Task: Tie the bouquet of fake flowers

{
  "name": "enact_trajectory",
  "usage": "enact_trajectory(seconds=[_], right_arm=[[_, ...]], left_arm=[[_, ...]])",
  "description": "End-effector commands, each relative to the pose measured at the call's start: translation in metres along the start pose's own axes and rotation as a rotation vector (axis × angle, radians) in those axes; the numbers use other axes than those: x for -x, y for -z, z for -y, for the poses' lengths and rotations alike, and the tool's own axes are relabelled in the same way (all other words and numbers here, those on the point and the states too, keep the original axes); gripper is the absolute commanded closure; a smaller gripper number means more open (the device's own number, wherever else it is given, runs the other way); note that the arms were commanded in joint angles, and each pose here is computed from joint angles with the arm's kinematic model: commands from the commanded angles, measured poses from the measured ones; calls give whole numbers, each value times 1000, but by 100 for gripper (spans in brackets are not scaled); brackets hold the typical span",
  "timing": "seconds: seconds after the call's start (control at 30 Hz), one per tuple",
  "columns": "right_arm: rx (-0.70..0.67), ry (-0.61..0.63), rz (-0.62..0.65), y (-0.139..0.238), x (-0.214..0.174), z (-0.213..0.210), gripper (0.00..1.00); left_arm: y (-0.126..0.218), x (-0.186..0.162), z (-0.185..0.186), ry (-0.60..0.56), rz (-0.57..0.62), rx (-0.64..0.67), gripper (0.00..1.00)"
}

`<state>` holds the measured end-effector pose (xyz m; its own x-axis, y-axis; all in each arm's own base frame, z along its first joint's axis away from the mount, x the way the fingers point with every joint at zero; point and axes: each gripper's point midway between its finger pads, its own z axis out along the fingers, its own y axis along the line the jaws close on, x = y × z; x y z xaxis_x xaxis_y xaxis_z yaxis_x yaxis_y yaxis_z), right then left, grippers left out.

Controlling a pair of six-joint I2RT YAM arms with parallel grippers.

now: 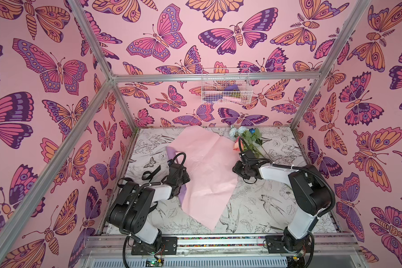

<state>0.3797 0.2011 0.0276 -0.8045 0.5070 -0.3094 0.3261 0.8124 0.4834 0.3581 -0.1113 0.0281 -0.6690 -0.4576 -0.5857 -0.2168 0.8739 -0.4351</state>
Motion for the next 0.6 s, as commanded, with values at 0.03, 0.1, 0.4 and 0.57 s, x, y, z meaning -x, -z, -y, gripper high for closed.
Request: enact_trajectory(seconds=[0.03, 0.1, 0.4, 0.57], right_arm=[[-45, -18, -66, -13, -17, 16, 74], [-82, -13, -58, -10, -14, 21, 85], [-228, -55, -8, 6, -15, 60, 100], [-297, -126, -8, 16, -22, 92, 100]], left_arm=[[-2, -6, -6, 4, -16, 7, 100], [-2, -7, -7, 6, -16, 8, 100], [-4, -6, -4, -5, -17, -2, 100], [-4, -1, 4, -25, -14, -24, 100]])
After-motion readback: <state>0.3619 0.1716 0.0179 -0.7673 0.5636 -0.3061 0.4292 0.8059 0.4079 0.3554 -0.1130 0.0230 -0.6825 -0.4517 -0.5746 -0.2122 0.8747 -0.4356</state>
